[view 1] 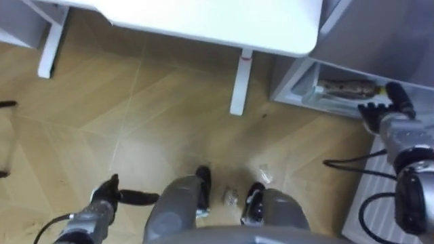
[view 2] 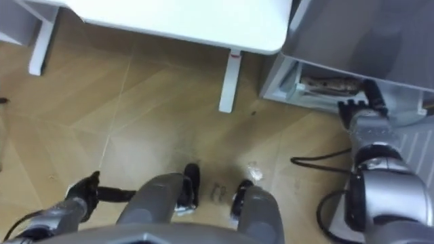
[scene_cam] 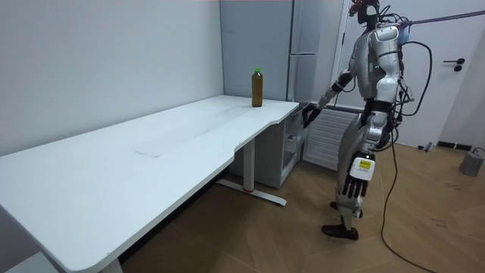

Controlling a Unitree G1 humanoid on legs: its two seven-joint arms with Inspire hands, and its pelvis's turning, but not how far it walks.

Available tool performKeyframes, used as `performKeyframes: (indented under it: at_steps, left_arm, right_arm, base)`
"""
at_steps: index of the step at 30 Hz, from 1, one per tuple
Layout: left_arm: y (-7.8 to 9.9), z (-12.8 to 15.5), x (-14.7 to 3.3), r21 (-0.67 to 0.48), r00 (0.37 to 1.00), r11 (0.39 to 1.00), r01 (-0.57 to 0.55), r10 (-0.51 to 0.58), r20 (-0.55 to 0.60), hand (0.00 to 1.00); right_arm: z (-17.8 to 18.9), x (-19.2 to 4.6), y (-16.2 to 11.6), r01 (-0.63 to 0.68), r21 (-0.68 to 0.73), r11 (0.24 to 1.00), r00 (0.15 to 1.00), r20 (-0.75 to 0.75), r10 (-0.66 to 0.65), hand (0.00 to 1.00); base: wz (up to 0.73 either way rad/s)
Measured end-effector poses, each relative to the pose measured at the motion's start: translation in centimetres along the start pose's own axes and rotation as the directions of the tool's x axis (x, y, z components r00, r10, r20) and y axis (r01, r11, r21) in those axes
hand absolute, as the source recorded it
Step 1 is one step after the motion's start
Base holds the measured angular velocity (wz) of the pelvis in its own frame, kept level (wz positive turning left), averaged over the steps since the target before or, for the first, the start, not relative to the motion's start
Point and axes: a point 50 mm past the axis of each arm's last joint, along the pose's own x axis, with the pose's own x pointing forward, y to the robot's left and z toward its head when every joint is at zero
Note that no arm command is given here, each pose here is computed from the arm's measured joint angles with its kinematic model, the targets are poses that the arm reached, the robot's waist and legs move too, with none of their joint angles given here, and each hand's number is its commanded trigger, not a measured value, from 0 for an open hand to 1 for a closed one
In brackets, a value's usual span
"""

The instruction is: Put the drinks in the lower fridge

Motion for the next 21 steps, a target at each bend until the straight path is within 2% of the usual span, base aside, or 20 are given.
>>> performKeyframes:
  at_steps: [2,5,10,13,21]
  left_arm:
    - [0.0,-1.5,-0.2,-0.018,0.999,1.000,-0.002,0.001,-0.039,0.00]
    - [0.0,-2.3,-0.4,-0.042,0.998,0.999,-0.006,0.004,-0.055,0.00]
    - [0.4,-3.4,-0.7,-0.042,0.997,0.999,-0.023,0.020,-0.075,0.00]
    - [1.0,-5.1,-1.2,-0.073,0.993,0.996,-0.047,0.039,-0.113,0.00]
    - [1.3,-7.4,-2.0,-0.051,0.982,0.993,-0.104,0.094,-0.165,0.00]
  right_arm:
    - [0.1,-0.2,-1.8,0.023,-0.020,1.000,1.000,0.000,-0.023,0.00]
    - [-0.2,-0.4,-3.6,0.033,-0.026,0.999,0.999,-0.011,-0.033,0.00]
    - [-1.4,-0.9,-5.5,0.000,-0.018,1.000,0.999,-0.052,-0.001,0.00]
    - [-1.7,-1.4,-7.2,0.017,0.001,1.000,0.998,-0.062,-0.017,0.00]
    - [-3.0,-2.9,-11.4,0.086,0.001,0.996,0.992,-0.093,-0.085,0.00]
  base:
    - [-0.12]
    - [0.00]
    - [-0.04]
    - [-0.01]
    - [-0.01]
